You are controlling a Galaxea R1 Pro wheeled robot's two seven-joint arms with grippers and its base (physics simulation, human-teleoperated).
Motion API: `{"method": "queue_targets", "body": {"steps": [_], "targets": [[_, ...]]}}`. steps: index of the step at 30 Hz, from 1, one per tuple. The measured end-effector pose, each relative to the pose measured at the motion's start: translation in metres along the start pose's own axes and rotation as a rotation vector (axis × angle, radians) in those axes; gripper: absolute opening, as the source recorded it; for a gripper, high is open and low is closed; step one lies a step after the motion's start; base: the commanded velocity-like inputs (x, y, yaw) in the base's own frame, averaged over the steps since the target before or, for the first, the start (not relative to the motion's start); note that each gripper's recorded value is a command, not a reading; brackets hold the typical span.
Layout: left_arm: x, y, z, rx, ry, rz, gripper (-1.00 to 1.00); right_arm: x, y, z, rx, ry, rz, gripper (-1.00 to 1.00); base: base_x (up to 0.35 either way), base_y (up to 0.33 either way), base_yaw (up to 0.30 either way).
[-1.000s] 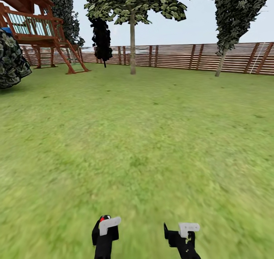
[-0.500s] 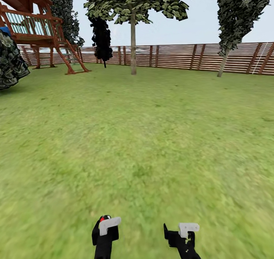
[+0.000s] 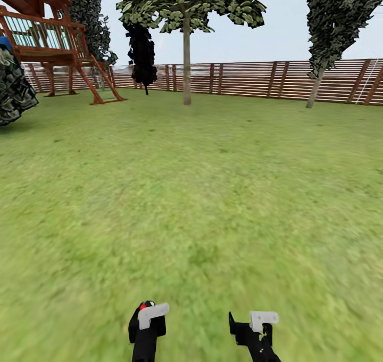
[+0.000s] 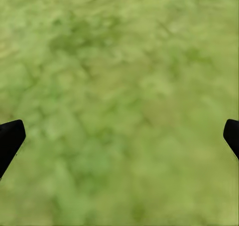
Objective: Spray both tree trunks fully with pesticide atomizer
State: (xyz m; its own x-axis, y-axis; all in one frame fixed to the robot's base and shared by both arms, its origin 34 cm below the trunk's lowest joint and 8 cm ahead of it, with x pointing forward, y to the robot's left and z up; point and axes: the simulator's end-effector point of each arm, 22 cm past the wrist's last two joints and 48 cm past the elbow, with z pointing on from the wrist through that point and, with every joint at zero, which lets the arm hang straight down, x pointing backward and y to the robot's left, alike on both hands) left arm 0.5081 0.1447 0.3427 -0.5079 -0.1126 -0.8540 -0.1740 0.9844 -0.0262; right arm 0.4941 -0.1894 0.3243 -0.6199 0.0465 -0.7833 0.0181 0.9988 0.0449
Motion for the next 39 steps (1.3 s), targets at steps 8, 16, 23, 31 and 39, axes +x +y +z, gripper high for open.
{"method": "queue_targets", "body": {"steps": [8, 16, 23, 31, 39], "targets": [[0.0005, 0.0001, 0.0, 0.0, 0.001, 0.001, -1.0, -0.0002, -0.0001, 0.0, -0.001, 0.0, 0.0, 1.0, 0.335, 0.002, -0.083], [0.0001, 0.0, 0.0, 0.0, 0.0, 0.0, -1.0, -0.0002, -0.0003, 0.0, 0.001, 0.0, 0.0, 1.0, 0.335, 0.0, -0.014], [0.0, -0.0002, 0.0, 0.0, 0.0, 0.0, -1.0, -0.0007, -0.0008, 0.0, 0.003, -0.001, 0.0, 1.0, 0.335, 0.0, -0.001], [0.0, -0.0002, -0.0001, 0.0, 0.0, 0.0, -1.0, -0.0009, -0.001, 0.0, 0.004, -0.002, 0.0, 1.0, 0.335, 0.0, 0.0], [0.0, -0.0002, -0.0001, 0.001, 0.0, 0.0, -1.0, -0.0006, -0.0012, 0.0, 0.004, -0.001, 0.0, 1.0, 0.335, 0.0, 0.0]]}}
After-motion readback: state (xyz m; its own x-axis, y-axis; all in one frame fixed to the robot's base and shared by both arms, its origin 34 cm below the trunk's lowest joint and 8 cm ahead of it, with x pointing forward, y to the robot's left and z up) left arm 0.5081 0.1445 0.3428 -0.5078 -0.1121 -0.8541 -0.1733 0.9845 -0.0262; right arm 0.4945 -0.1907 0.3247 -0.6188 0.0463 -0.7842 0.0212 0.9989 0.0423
